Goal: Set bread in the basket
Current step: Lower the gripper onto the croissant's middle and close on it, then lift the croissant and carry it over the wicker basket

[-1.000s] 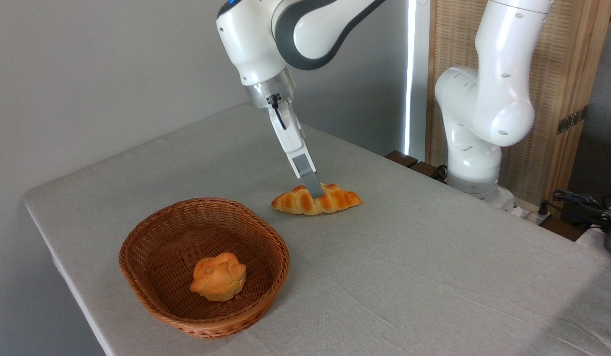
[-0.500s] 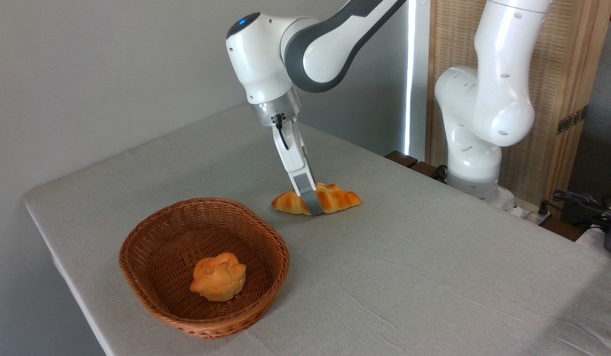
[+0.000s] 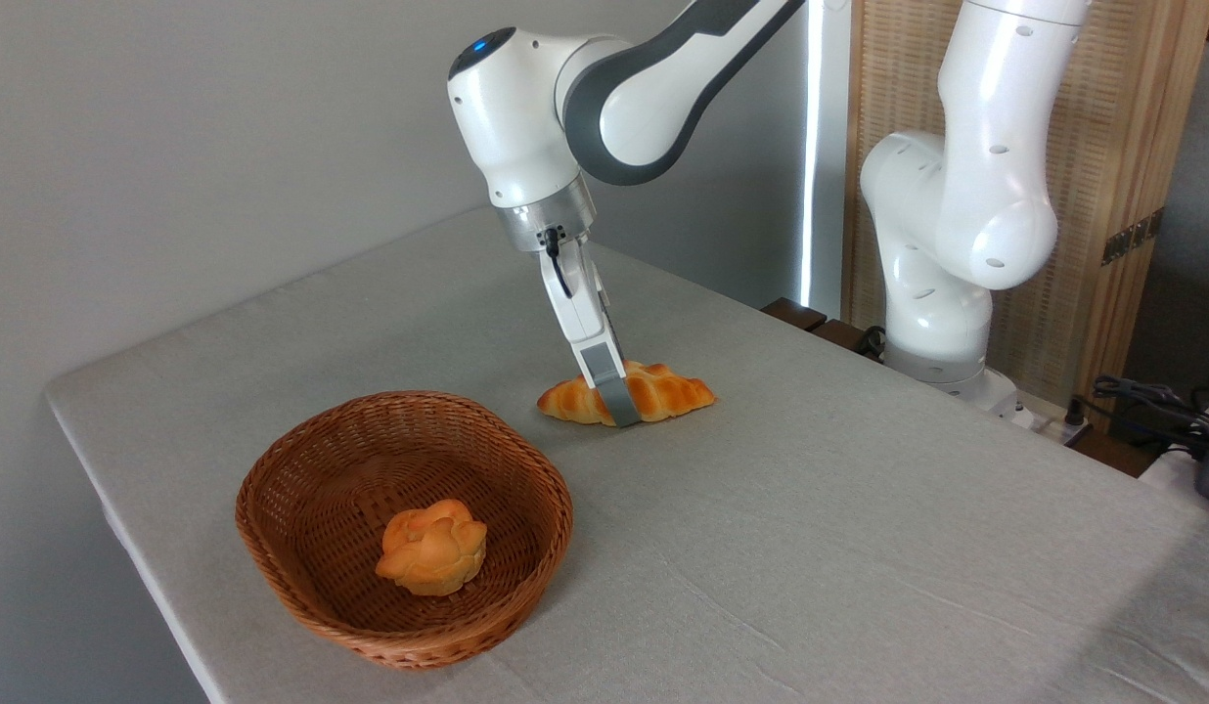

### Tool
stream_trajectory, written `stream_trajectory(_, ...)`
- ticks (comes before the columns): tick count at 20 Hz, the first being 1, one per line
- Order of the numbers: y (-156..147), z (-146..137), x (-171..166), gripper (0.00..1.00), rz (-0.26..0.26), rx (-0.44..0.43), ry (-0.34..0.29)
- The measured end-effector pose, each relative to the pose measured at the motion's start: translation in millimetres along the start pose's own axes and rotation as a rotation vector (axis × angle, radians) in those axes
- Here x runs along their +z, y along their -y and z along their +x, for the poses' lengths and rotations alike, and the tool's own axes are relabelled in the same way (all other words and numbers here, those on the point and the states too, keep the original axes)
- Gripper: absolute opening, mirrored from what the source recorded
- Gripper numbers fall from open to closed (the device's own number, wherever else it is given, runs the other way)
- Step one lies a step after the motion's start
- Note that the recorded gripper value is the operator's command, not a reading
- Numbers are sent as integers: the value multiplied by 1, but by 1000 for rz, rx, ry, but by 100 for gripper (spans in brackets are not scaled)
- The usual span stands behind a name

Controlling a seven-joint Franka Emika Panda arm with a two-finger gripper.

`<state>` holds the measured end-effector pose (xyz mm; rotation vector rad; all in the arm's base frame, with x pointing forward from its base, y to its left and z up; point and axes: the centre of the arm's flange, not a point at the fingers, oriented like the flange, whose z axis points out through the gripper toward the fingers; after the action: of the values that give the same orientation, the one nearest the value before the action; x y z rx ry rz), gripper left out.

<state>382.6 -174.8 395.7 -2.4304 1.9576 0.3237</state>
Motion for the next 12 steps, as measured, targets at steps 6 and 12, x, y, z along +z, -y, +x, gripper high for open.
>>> stream_trajectory(6, 0, 0, 0, 27, 1, 0, 0)
stream_trajectory(12, 7, 0, -51, 32, 21, -12, -16)
